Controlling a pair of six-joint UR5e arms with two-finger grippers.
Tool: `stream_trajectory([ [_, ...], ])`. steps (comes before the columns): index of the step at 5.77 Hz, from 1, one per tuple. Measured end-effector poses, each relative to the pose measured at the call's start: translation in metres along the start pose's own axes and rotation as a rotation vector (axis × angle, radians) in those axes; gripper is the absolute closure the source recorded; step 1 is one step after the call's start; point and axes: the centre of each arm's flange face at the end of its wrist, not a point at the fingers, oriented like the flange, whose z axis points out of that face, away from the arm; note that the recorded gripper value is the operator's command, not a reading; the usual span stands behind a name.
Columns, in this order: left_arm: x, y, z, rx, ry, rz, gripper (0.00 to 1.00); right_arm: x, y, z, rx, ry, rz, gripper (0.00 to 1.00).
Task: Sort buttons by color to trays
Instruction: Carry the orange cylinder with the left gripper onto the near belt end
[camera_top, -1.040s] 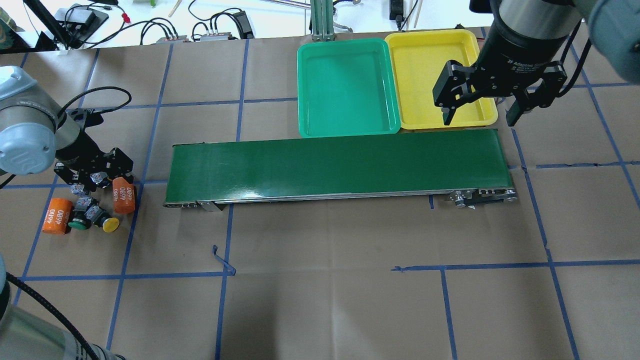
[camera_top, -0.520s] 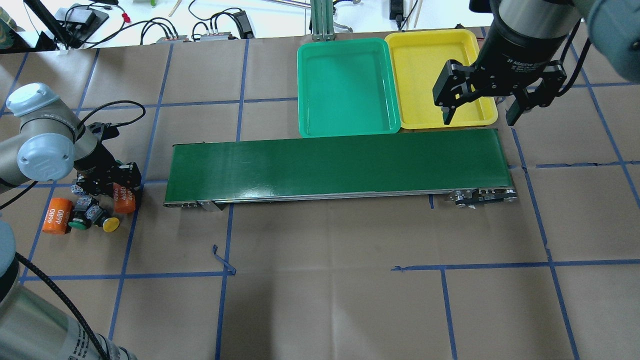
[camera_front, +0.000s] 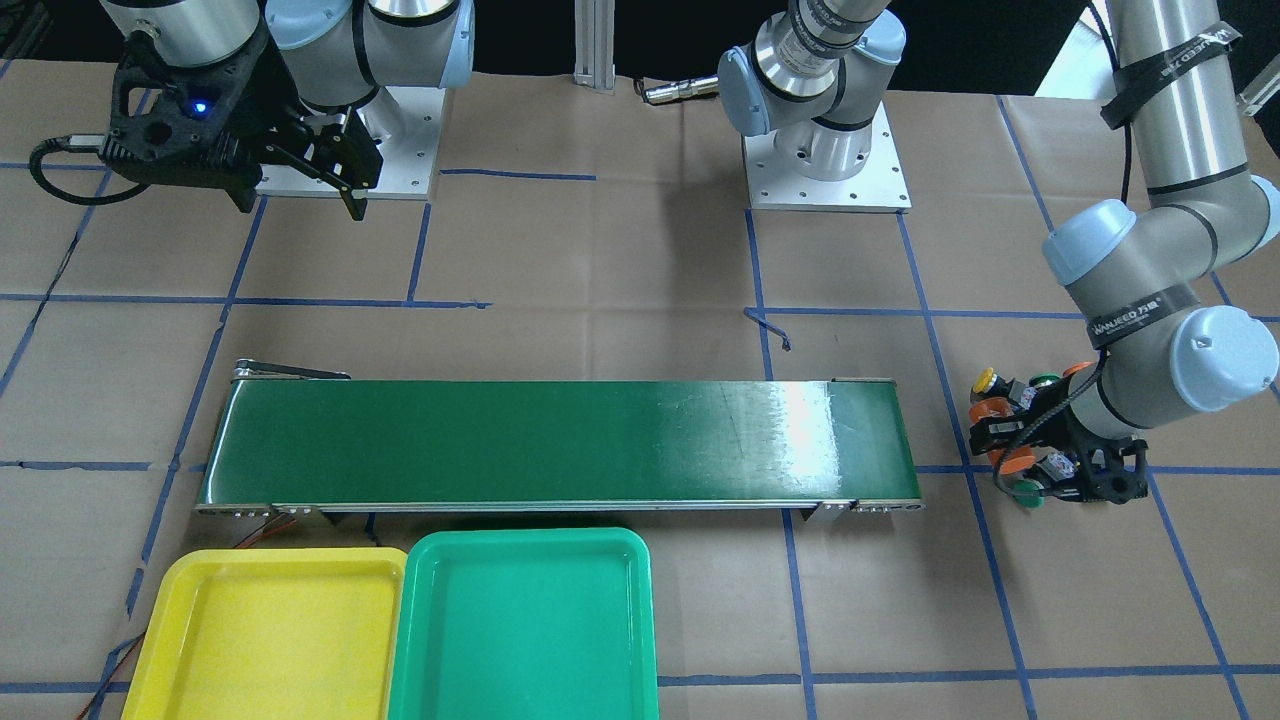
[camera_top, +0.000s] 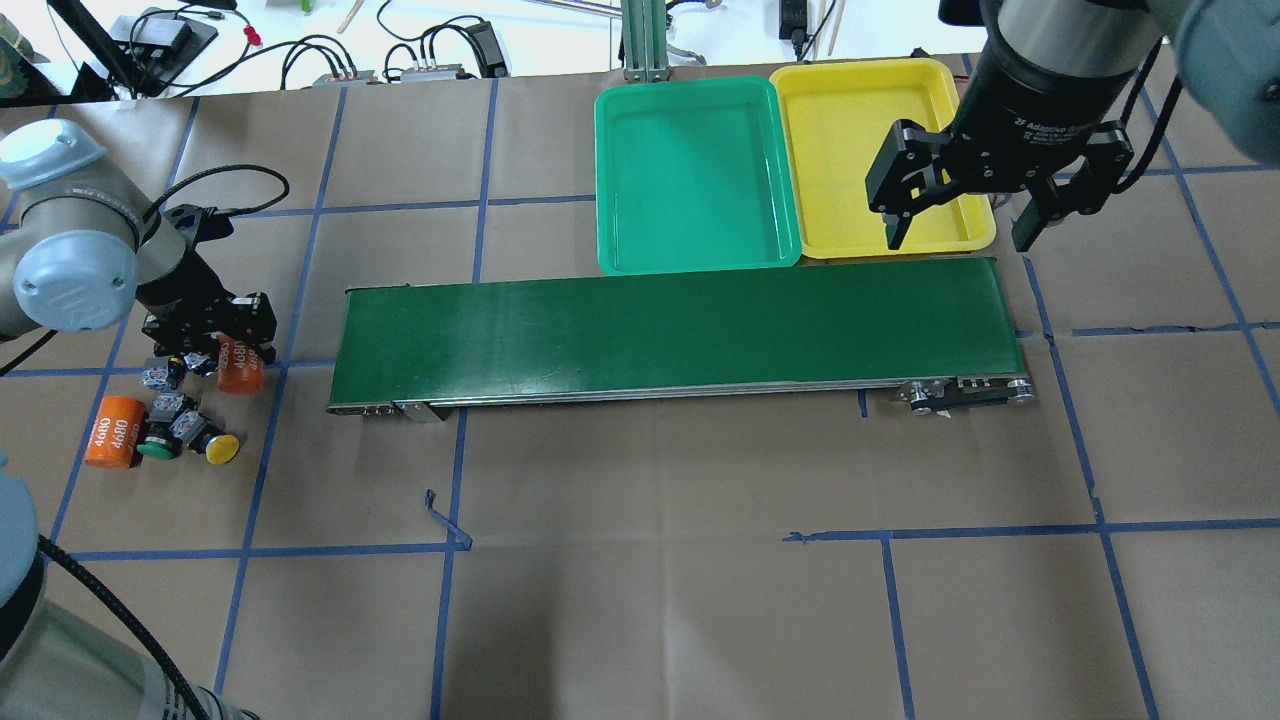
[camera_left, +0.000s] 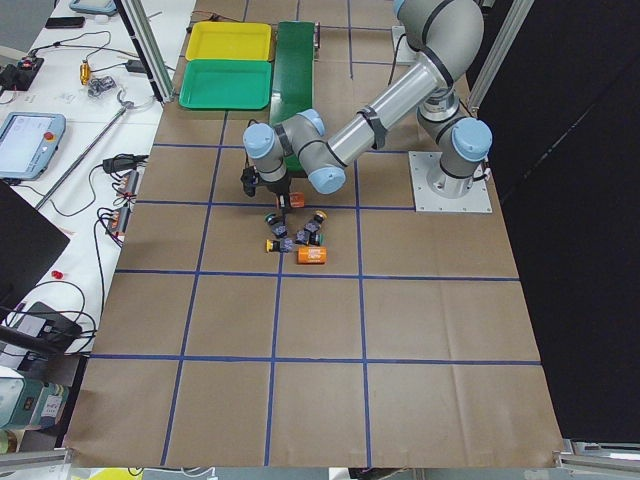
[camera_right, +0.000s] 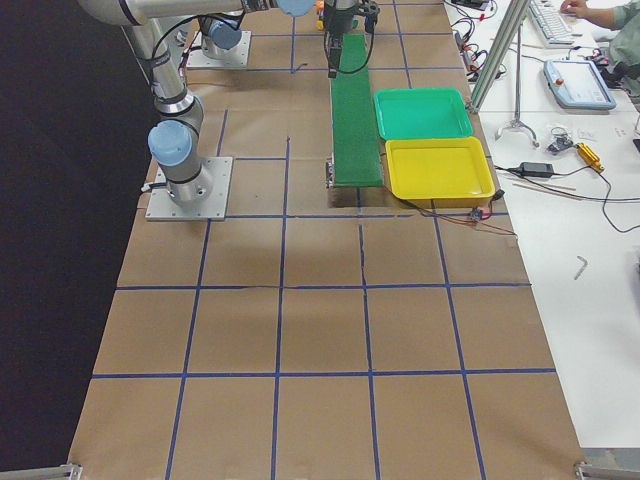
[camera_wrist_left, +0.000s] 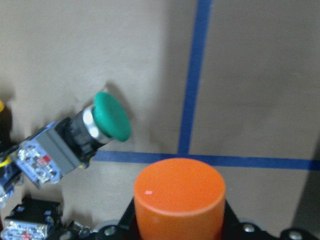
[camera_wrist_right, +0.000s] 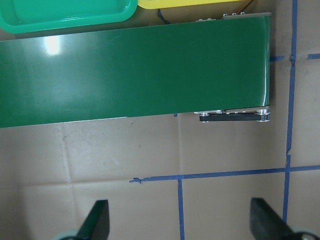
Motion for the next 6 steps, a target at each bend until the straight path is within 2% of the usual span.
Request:
stream_trajectory([
  [2,0.087,-0.006,-0.034,0.032,-0.044,0.458,1.0,0.0,0.0,0.0,0.0,0.0,0.0,0.0],
  [4,0.161,0.004,-0.05,0.046,-0.097,1.004,0.99,0.0,0.0,0.002,-0.005,-0.002,-0.009,0.0],
  [5,0.193,0.009,-0.046,0.035,-0.112,1.255,0.99,-0.002,0.0,0.008,-0.023,-0.005,-0.062,0.0],
  [6,0.218,0.014,-0.043,0.022,-0.125,1.423,0.99,-0.004,0.002,0.021,-0.051,-0.011,-0.166,0.0],
])
